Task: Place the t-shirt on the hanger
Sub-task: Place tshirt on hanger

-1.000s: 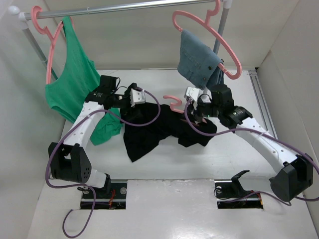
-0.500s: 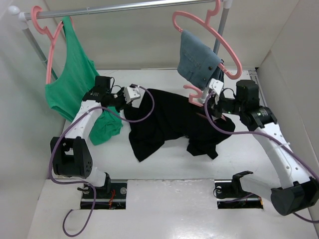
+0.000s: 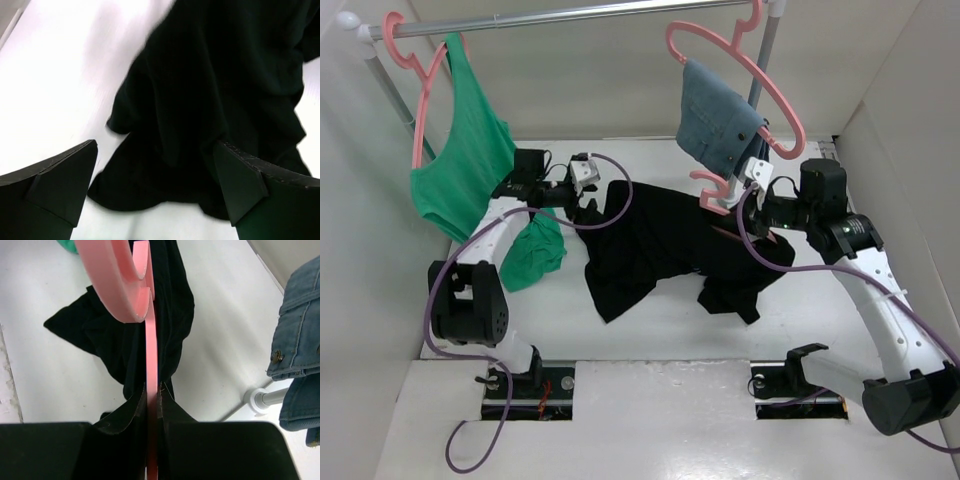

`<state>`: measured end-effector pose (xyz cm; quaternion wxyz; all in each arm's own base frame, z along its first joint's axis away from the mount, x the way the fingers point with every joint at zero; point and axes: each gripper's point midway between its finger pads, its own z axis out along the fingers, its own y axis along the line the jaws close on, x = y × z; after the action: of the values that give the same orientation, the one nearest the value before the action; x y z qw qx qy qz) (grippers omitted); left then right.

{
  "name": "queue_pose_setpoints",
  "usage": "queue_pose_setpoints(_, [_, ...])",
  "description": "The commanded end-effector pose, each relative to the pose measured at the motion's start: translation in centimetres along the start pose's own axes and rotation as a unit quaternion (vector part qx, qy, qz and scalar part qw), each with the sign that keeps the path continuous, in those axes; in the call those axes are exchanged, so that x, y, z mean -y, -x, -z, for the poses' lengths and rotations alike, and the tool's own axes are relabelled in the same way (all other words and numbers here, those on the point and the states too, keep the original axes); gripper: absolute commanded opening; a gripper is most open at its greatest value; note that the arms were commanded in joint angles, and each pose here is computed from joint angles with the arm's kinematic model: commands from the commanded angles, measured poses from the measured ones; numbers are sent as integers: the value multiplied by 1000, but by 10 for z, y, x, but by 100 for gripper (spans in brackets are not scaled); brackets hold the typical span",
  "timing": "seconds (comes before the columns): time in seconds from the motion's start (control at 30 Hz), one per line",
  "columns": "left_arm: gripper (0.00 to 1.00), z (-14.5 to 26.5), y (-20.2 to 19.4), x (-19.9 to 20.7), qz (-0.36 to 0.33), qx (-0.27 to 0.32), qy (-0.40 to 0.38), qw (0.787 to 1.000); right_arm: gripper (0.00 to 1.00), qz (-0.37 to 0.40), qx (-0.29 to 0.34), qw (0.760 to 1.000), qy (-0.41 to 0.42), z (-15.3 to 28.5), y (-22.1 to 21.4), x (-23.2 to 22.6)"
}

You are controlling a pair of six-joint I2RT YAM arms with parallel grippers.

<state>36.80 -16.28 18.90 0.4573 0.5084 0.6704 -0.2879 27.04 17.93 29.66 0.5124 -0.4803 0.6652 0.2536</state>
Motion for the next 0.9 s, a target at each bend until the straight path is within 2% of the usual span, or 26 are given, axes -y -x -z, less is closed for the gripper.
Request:
queue_pose_setpoints(0.0, [100,-20,34,2,1,62,-31,998,0,52,53,997,9,9,41,0])
queue_pose_setpoints(0.13, [97,-41,26,7,15,65,-43,997,0,56,60,997,16,10,46,-2])
queue_pose_setpoints(0.17, [92,-45,28,12,12,65,-50,997,0,56,60,997,16,10,46,-2])
queue_pose_setpoints(0.2, [83,-47,26,11,19,65,-50,996,0,56,60,997,16,10,46,-2])
queue_pose_setpoints(0.23, [70,-47,27,12,24,68,-54,996,0,59,60,996,10,11,49,0])
queue_pose_setpoints(0.27, [36,-47,27,13,30,67,-54,996,0,55,55,997,7,11,46,1])
queue_pose_setpoints(0.3, [15,-47,23,14,35,60,-54,996,0,55,52,997,2,11,45,3])
queue_pose_setpoints(0.33, [0,-46,24,15,33,56,-56,996,0,47,46,998,-3,12,42,4])
queue_pose_setpoints(0.47, [0,-13,11,-10,54,36,-14,998,0,29,17,998,-48,15,33,25])
queue_pose_setpoints(0.67, [0,48,11,-57,33,22,80,996,0,-1,-11,996,-94,26,20,47])
queue_pose_setpoints(0.87, [0,63,-14,-64,36,-30,115,992,0,-3,-15,995,-98,34,31,47])
